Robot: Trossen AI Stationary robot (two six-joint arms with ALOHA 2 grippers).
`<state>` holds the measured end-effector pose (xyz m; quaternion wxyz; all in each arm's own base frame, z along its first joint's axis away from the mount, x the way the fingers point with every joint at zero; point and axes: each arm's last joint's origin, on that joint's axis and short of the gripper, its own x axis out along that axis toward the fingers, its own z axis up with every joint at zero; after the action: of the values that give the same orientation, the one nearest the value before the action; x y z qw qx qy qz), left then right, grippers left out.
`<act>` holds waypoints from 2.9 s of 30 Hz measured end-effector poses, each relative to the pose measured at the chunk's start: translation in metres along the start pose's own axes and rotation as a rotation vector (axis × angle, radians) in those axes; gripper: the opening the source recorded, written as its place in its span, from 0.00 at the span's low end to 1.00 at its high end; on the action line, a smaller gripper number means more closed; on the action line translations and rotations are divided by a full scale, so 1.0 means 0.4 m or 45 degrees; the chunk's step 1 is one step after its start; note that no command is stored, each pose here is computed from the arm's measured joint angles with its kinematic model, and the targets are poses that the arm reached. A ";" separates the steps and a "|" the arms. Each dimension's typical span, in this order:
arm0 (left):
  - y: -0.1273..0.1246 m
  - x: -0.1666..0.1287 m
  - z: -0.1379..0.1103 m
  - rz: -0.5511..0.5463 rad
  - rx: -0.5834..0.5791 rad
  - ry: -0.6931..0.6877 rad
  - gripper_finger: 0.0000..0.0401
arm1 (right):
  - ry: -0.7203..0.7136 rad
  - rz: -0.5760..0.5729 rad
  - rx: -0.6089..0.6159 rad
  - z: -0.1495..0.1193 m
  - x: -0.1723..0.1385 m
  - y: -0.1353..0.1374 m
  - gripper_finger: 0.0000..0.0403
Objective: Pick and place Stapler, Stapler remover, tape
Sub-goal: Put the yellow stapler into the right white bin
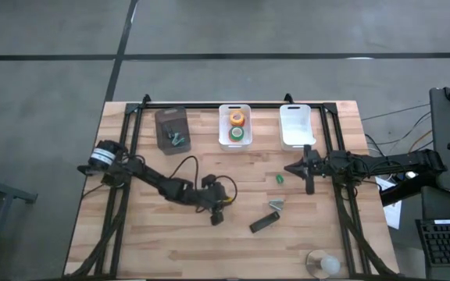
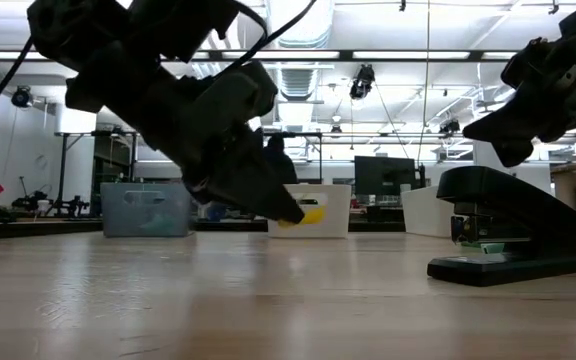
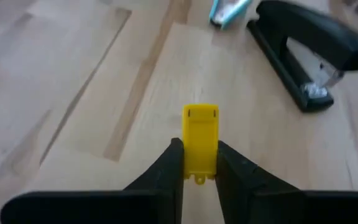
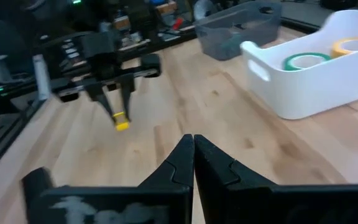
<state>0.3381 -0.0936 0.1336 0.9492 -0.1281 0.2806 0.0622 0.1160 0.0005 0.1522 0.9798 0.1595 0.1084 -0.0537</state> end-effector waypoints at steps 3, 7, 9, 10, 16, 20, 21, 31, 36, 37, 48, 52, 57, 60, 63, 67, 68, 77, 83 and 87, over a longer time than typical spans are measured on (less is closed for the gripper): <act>0.004 0.002 0.008 -0.004 -0.012 -0.029 0.18 | 0.003 0.075 -0.005 0.003 0.000 0.005 0.02; 0.010 0.004 0.024 -0.015 -0.035 -0.087 0.22 | -0.010 0.133 -0.015 0.007 -0.001 0.010 0.02; 0.014 0.006 0.030 -0.017 -0.045 -0.110 0.22 | -0.018 0.135 -0.020 0.008 -0.001 0.010 0.02; 0.016 0.006 0.034 -0.019 -0.052 -0.123 0.21 | -0.023 0.137 -0.026 0.009 -0.001 0.011 0.02; 0.030 0.009 0.065 -0.048 -0.086 -0.235 0.17 | -0.039 0.145 0.000 0.013 -0.001 0.012 0.02; 0.032 0.012 0.092 -0.061 -0.092 -0.282 0.20 | -0.037 0.158 0.009 0.013 -0.001 0.013 0.04; 0.031 0.012 0.098 -0.065 -0.089 -0.290 0.21 | -0.038 0.157 0.009 0.013 -0.001 0.013 0.05; -0.001 0.011 0.166 -0.157 -0.035 -0.369 0.19 | -0.053 0.111 0.000 0.014 -0.001 0.010 0.33; -0.011 0.009 0.191 -0.175 -0.003 -0.404 0.20 | -0.058 0.115 -0.004 0.015 -0.001 0.011 0.42; -0.013 0.008 0.195 -0.175 0.007 -0.409 0.20 | -0.058 0.114 -0.004 0.015 -0.001 0.011 0.43; -0.016 0.007 0.209 -0.176 0.032 -0.430 0.20 | -0.057 0.117 -0.015 0.015 -0.001 0.011 0.45; -0.016 0.007 0.209 -0.176 0.030 -0.430 0.20 | -0.057 0.118 -0.015 0.015 -0.001 0.011 0.44; -0.016 0.007 0.209 -0.176 0.031 -0.431 0.19 | -0.057 0.117 -0.015 0.015 -0.001 0.011 0.44; -0.016 0.007 0.209 -0.177 0.029 -0.431 0.20 | -0.057 0.117 -0.015 0.015 -0.001 0.011 0.45; -0.016 0.007 0.209 -0.178 0.029 -0.431 0.20 | -0.058 0.118 -0.015 0.015 -0.001 0.011 0.45; -0.016 0.007 0.209 -0.177 0.028 -0.432 0.19 | -0.057 0.118 -0.015 0.015 -0.001 0.011 0.43; -0.015 0.007 0.209 -0.176 0.027 -0.433 0.19 | -0.057 0.118 -0.015 0.015 -0.001 0.011 0.43; -0.011 0.007 0.237 -0.169 0.029 -0.471 0.19 | -0.050 0.142 -0.017 0.014 -0.001 0.015 0.43; -0.010 0.006 0.253 -0.163 0.049 -0.495 0.19 | -0.053 0.204 -0.044 0.013 -0.003 0.029 0.42; -0.005 0.006 0.268 -0.157 0.042 -0.515 0.19 | -0.109 0.230 -0.059 0.022 -0.004 0.038 0.41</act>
<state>0.3958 -0.0657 0.2194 0.9902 -0.1143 0.0770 0.0240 0.1182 0.0122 0.1651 0.9877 0.1436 0.0529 0.0306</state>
